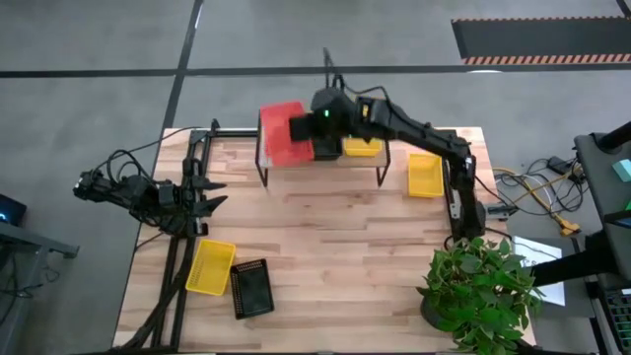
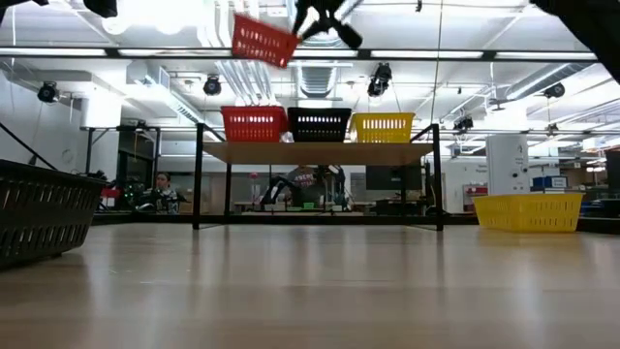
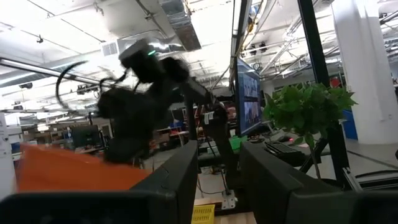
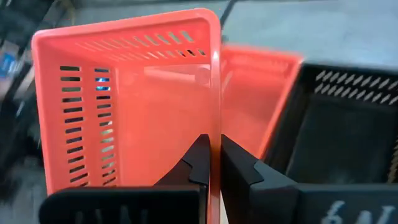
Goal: Stack baskets on shelf by color
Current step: Stack the orange basket into the stacked orange basket on the shelf
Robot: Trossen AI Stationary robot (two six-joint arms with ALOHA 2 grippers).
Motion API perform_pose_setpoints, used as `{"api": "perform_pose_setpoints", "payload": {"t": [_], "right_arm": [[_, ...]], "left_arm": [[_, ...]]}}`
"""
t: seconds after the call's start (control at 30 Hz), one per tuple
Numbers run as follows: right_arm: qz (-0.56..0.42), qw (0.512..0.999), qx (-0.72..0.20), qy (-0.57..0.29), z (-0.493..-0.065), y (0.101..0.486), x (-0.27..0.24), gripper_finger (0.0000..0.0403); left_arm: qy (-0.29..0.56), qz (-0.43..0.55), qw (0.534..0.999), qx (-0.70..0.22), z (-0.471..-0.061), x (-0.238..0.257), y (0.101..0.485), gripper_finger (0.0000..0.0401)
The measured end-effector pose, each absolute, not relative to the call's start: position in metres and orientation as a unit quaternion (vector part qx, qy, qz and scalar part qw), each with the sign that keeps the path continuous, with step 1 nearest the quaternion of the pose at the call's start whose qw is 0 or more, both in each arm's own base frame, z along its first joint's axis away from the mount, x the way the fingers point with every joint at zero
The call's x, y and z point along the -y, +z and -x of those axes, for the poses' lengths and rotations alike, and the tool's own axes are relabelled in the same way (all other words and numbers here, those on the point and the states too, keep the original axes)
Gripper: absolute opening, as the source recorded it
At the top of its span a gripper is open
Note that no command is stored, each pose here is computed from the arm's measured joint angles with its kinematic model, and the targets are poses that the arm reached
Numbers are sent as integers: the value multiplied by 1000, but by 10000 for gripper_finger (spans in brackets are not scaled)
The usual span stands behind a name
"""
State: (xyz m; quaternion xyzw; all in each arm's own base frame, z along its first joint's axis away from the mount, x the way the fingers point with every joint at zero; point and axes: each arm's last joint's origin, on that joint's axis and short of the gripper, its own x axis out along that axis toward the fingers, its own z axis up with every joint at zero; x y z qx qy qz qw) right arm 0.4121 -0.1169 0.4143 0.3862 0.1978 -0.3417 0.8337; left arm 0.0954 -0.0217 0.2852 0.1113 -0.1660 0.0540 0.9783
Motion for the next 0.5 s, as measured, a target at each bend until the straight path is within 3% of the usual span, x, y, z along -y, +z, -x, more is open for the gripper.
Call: {"api": "perform_pose_setpoints", "payload": {"t": [0.23, 0.5], "right_arm": [[-451, 792, -186, -367, -408, 399, 168, 13], [-448, 796, -177, -366, -421, 384, 182, 13]], "left_arm": [[92, -119, 977, 150, -94, 19, 283, 105], [118, -126, 975, 141, -94, 18, 282, 105]]}}
